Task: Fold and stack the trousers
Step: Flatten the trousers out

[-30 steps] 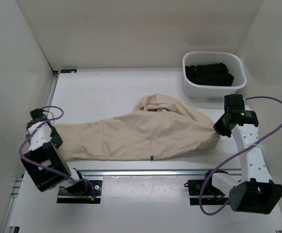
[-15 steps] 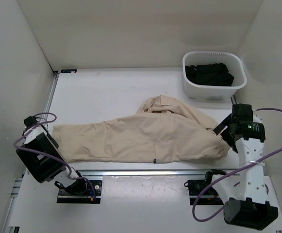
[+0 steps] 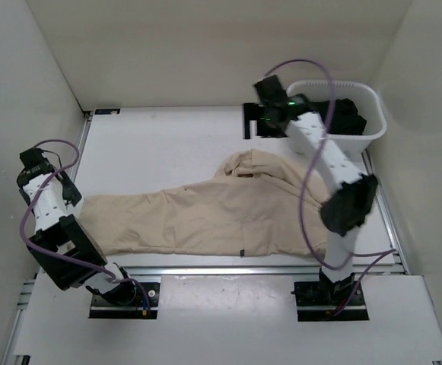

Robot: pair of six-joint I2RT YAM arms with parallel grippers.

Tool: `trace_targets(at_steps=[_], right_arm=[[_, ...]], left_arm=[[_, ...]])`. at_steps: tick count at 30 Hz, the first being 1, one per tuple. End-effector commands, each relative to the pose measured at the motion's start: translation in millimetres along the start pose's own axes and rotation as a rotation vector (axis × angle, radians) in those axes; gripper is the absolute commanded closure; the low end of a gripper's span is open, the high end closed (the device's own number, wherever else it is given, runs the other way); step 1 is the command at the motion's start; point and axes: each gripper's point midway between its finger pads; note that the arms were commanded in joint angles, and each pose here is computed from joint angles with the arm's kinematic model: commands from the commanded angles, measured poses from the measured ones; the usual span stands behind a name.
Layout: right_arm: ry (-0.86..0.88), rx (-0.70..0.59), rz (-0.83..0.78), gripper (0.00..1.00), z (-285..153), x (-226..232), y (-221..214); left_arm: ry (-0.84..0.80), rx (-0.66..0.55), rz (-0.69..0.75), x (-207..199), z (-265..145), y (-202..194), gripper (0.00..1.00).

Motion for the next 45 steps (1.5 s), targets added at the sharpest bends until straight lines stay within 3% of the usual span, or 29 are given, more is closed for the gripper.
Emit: trace_targets(at_steps=[1,2,8,12,14,17,18,19,20,24,25,26,27,28,30,31,33,35,38,40,42,45], right_arm=[[0.008,-0.015,-0.124,0.01,50.1,54.2,19.9],[-0.005,0.011,-0.111,0.01,83.5,62.3,15.5],[0.054,0.079,0.069,0.01,179.8,89.1,-12.2],[0.046,0.235,0.108,0.01,207.7,92.5,-54.2],[0.073,0.284,0.122,0.07,209.3,96.6,-67.4],[0.079,0.355,0.12,0.45,212.3,92.3,-93.2],[0.089,0.362,0.121,0.61,211.5,94.1,-94.1],[0.14,0.366,0.109,0.93,203.1,102.4,-89.2],[0.179,0.36,0.113,1.0,195.5,110.2,-82.2],[0.435,0.238,0.094,1.0,122.6,156.7,-33.1],[0.507,0.126,0.109,1.0,70.1,161.0,-0.6],[0.545,0.069,0.123,1.0,45.8,160.6,9.9],[0.542,0.049,0.166,1.0,47.8,151.7,-2.9],[0.591,-0.074,0.192,1.0,-12.6,139.8,16.1],[0.515,-0.199,0.291,1.0,-53.4,100.2,16.9],[0.397,-0.113,0.318,1.0,-28.9,67.7,-21.9],[0.316,-0.08,0.33,1.0,-32.9,37.1,-58.2],[0.177,0.078,0.303,1.0,-3.8,3.7,-134.9],[-0.07,0.22,0.362,1.0,5.2,-52.9,-211.1],[-0.186,0.301,0.435,0.74,6.9,-84.9,-268.5],[-0.119,0.329,0.442,0.19,3.2,-83.3,-291.5],[-0.113,0.28,0.412,0.07,-18.2,-87.2,-280.9]], left_arm=[[-0.071,0.119,0.062,-21.3,-2.5,-34.5,0.05],[-0.078,0.114,0.077,-25.8,-4.6,-37.1,0.05],[-0.053,0.166,0.13,-31.7,1.5,-57.6,0.05],[-0.061,0.18,0.152,-37.7,4.3,-59.2,0.05],[-0.065,0.186,0.163,-39.9,3.0,-60.9,0.05],[-0.063,0.181,0.18,-42.9,2.0,-60.1,0.05],[-0.063,0.181,0.18,-42.9,2.0,-60.1,0.05],[-0.067,0.186,0.194,-45.7,0.4,-61.7,0.05],[-0.07,0.166,0.198,-47.5,-3.1,-56.8,0.05],[-0.078,0.131,0.211,-51.8,-11.2,-47.0,0.05],[-0.081,0.107,0.214,-53.5,-15.7,-42.0,0.05],[-0.081,0.095,0.211,-53.1,-17.5,-37.5,0.05],[-0.069,0.066,0.202,-49.8,-22.7,-29.1,0.05],[-0.069,0.075,0.204,-49.5,-23.2,-31.2,0.05],[-0.084,0.05,0.206,-53.0,-28.4,-25.3,0.05],[-0.087,0.038,0.212,-55.1,-30.6,-21.8,0.05],[-0.098,0.034,0.235,-60.9,-35.3,-23.4,0.05],[-0.109,0.035,0.262,-68.3,-37.8,-22.3,0.05],[-0.151,0.004,0.329,-91.9,-49.5,-9.1,0.05],[-0.17,-0.02,0.402,-113.1,-61.8,-0.6,0.05],[-0.167,-0.033,0.463,-129.6,-66.7,3.8,0.05],[-0.152,-0.115,0.574,-164.5,-88.0,19.5,0.05]])
Point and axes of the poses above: each gripper's point midway between its finger pads, its own z axis out along the fingers, its own x axis along the line the jaws close on, y = z × x, and after that the axes turned 7 degrees about z, right-handed
